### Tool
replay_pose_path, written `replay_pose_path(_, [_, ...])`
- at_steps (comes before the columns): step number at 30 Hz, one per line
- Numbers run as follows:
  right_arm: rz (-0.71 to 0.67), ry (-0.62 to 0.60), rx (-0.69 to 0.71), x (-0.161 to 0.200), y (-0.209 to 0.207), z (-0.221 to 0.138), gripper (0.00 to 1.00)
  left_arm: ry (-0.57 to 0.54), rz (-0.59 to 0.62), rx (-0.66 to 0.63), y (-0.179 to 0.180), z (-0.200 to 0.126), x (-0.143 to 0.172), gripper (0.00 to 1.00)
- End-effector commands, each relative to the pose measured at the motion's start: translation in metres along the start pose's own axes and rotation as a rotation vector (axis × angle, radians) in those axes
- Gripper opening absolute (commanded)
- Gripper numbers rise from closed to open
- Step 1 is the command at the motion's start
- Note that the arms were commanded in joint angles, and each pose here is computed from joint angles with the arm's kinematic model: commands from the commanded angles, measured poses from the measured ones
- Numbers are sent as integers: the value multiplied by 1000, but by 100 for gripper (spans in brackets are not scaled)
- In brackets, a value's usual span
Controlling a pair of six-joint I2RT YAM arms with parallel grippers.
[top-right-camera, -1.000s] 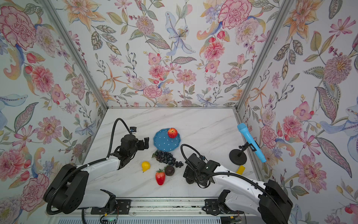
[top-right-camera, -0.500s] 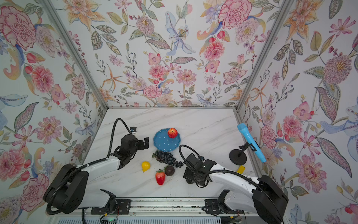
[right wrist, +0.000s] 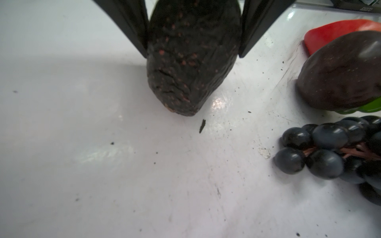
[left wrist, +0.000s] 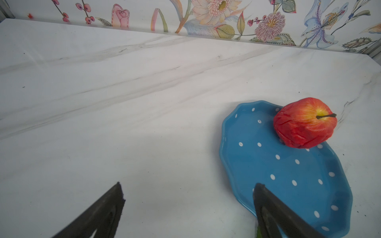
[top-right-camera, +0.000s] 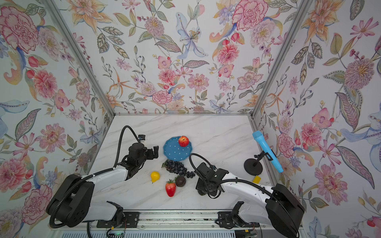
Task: Arrange fruit in a fruit bowl
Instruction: Pick up the fruit from the bottom-center of the table.
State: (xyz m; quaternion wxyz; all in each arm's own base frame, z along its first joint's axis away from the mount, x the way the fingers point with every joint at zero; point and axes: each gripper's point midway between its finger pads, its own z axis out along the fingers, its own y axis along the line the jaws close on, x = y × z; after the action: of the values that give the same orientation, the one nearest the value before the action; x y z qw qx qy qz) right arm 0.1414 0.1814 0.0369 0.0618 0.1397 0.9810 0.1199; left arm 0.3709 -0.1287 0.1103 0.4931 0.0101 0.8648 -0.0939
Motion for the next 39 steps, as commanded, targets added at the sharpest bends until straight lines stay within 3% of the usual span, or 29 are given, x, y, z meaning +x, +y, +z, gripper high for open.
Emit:
replay_pose_path(1, [-21,-8,13,-1,3,-1,64,-4,24,0,-2,-1,-5,99])
replay_pose_path(22, [-95,-57,36,-12,6,-12,61,3,20,-4,0,-1,1,99])
replay_pose_path(39, [-225,-181,-9,-95,37,-58,62,-5,5,-7,2,-6,2,99])
